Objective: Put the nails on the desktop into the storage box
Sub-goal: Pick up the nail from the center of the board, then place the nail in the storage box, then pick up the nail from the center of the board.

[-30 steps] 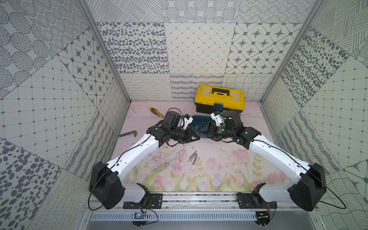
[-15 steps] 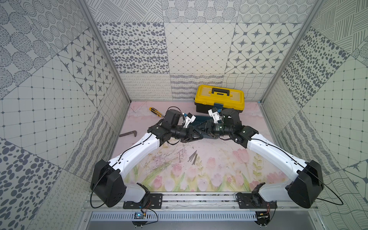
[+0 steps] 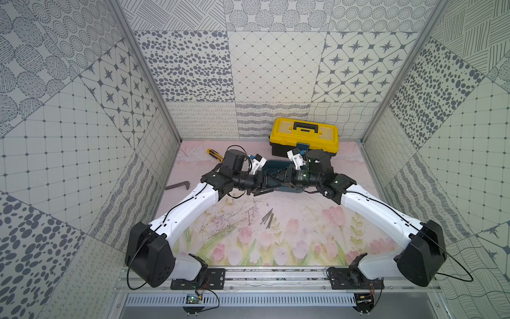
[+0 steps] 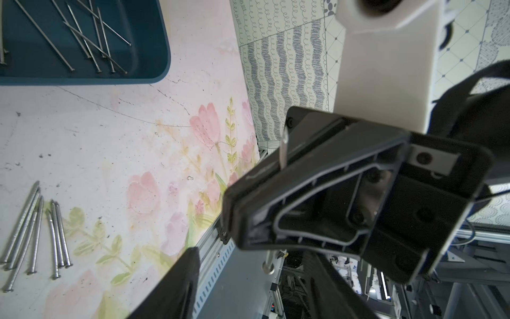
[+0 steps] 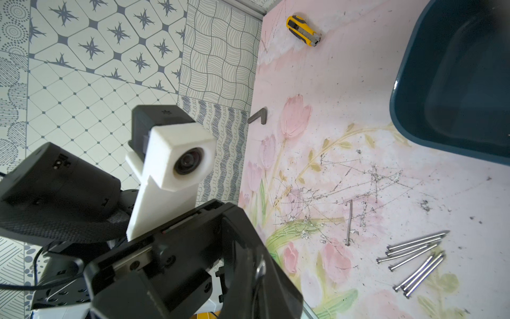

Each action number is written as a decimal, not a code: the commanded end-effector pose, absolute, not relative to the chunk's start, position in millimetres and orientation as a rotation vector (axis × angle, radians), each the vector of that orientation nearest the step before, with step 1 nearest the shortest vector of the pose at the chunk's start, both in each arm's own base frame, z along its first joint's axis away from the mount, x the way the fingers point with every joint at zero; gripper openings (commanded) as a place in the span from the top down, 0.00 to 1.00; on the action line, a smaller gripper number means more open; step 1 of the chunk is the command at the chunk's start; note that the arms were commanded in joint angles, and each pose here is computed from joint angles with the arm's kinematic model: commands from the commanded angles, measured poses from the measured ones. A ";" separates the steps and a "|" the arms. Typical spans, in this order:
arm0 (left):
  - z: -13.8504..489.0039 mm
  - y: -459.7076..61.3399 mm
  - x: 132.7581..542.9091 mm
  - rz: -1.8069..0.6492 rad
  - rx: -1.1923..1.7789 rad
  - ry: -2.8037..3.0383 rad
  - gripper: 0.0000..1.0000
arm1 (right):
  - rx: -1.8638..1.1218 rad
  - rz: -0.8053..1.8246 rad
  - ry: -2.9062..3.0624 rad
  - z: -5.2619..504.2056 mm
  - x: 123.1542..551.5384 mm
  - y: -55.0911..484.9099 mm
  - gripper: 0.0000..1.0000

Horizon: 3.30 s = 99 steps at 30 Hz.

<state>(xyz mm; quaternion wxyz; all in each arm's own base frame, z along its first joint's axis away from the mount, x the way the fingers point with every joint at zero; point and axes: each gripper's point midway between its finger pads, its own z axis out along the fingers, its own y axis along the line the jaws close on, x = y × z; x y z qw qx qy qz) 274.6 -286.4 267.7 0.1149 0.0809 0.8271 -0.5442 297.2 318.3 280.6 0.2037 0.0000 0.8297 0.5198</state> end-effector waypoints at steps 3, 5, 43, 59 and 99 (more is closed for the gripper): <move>288.3 -270.7 278.5 -1.493 0.258 2.348 0.01 | -0.046 1.326 2.311 279.5 327.9 305.0 1.00; 287.3 -261.9 280.3 -1.442 0.222 2.363 0.01 | -0.069 1.206 2.369 266.6 343.2 293.9 1.00; 200.2 -152.3 247.4 -0.830 -0.133 2.660 0.01 | -0.273 0.095 2.722 69.3 456.6 190.3 1.00; 193.0 -150.5 247.4 -0.805 -0.121 2.687 0.01 | -0.256 0.033 2.772 48.1 446.4 179.7 0.93; 127.7 -147.0 232.3 -0.531 -0.131 2.900 0.01 | -0.087 0.689 2.571 204.2 367.3 219.0 0.59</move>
